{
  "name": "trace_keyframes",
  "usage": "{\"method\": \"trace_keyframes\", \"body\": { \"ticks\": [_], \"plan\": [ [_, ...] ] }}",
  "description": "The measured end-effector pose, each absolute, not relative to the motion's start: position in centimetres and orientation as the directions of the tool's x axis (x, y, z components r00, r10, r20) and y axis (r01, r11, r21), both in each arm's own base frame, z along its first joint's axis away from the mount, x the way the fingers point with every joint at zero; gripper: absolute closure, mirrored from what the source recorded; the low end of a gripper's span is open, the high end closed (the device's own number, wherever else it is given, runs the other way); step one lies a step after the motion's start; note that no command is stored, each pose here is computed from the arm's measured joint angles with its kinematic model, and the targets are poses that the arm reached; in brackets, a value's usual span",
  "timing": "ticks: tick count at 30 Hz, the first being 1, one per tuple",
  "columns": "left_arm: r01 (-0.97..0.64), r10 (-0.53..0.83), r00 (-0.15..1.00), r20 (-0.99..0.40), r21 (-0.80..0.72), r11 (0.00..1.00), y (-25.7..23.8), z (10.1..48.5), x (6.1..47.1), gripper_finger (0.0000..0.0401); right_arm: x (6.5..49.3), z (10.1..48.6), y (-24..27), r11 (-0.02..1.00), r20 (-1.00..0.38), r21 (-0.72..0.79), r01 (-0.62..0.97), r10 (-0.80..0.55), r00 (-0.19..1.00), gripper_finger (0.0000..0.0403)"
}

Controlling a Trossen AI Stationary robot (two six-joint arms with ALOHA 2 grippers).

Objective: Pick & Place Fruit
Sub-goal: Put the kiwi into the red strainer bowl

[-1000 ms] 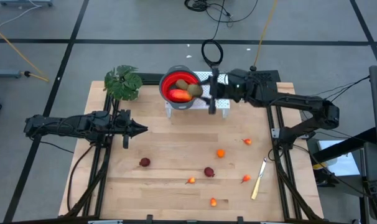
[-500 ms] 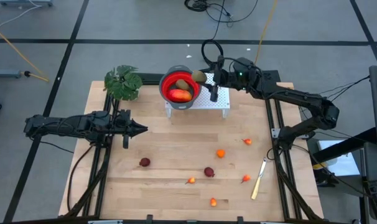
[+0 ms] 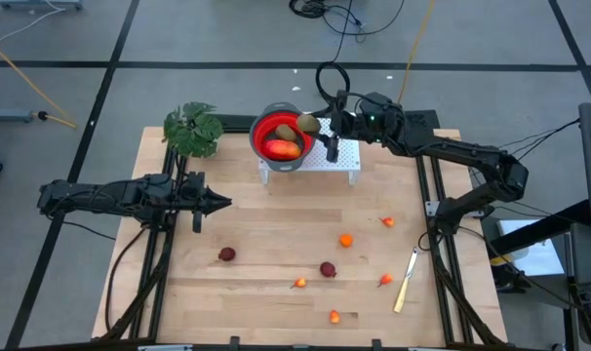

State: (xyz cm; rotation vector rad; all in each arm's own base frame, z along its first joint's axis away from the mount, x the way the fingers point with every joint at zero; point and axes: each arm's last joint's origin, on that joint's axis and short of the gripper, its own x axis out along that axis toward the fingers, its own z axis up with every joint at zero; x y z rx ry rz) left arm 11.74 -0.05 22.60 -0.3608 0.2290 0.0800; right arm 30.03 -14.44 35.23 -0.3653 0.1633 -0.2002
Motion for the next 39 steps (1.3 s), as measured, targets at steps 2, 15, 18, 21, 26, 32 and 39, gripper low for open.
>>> {"method": "trace_keyframes", "body": {
  "ticks": [2,15,18,21,26,32,39],
  "plan": [
    [-0.118,0.037,0.971,-0.236,-0.34,0.933,0.0,22.6,11.7,0.0375,30.0,35.2,-14.4,0.92,-0.121,-0.353,0.168,-0.223,0.967,0.0197],
    [-0.118,0.037,0.971,-0.236,-0.34,0.933,0.0,22.6,11.7,0.0375,30.2,35.3,-14.1,0.925,-0.112,-0.343,0.164,-0.214,0.97,0.0197],
    [-0.118,0.037,0.971,-0.236,-0.34,0.933,0.0,22.6,11.7,0.0375,30.2,35.4,-14.1,0.925,-0.109,-0.343,0.165,-0.213,0.971,0.0197],
    [-0.118,0.037,0.971,-0.236,-0.341,0.933,0.0,22.6,11.7,0.0375,30.2,35.4,-14.1,0.924,-0.108,-0.344,0.165,-0.213,0.971,0.0197],
    [-0.118,0.037,0.971,-0.236,-0.34,0.933,0.0,22.6,11.7,0.0375,30.2,35.4,-14.1,0.923,-0.106,-0.348,0.165,-0.214,0.971,0.0197],
    [-0.119,0.037,0.971,-0.236,-0.341,0.933,0.0,22.6,11.7,0.0375,31.7,34.3,-14.8,0.926,-0.07,-0.331,0.18,-0.215,0.974,0.0197],
    [-0.118,0.037,0.971,-0.236,-0.34,0.933,0.0,22.6,11.7,0.0375,33.3,31.8,-15.6,0.937,-0.127,-0.309,0.164,-0.212,0.969,0.0197]
  ]
}}
